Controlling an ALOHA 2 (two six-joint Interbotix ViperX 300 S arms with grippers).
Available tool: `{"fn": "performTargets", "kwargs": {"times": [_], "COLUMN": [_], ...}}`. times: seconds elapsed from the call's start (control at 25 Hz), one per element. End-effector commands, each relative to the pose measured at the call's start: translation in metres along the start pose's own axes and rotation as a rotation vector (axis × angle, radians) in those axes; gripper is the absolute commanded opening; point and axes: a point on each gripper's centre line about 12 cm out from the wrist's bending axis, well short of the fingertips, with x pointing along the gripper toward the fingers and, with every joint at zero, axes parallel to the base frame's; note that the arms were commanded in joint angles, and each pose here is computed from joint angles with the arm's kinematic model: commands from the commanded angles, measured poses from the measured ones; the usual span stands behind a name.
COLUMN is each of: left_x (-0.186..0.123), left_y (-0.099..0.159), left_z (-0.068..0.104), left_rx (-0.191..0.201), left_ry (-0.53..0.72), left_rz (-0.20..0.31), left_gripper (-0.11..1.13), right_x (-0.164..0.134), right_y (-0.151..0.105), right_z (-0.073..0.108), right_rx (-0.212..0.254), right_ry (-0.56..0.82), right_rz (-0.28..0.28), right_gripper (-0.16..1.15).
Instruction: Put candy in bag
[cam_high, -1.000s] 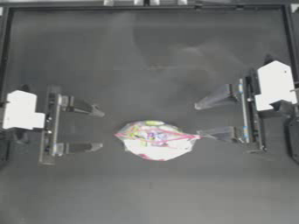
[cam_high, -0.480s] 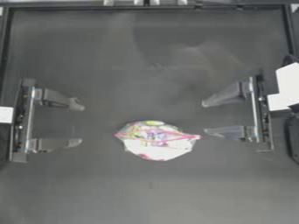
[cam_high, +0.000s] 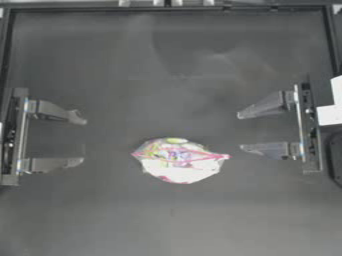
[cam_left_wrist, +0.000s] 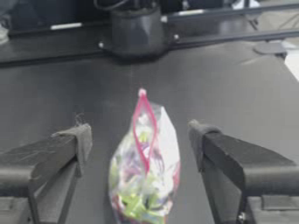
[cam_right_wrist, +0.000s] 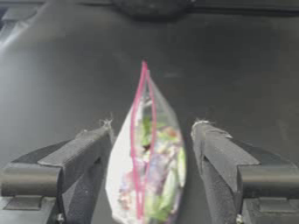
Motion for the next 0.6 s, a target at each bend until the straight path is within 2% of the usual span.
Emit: {"fn": "performTargets", "kwargs": {"times": [0.04,0.6], "left_x": [-0.002,-0.007], "left_y": [0.000,-0.001], "left_z": [0.005,0.001], "left_rx": [0.006,0.005], "left_ry": [-0.023,-0.005], "left_rz": [0.001,-0.006], "left_gripper": [0.97,0.97], "right_x": [-0.002,-0.018], "right_y": [0.000,0.000], "right_z": [0.005,-0.004], "right_rx": [-0.010,-0.010], "right_ry": [-0.023,-0.084], "right_rz": [0.000,-0.002], "right_gripper": [0.89,0.89]}}
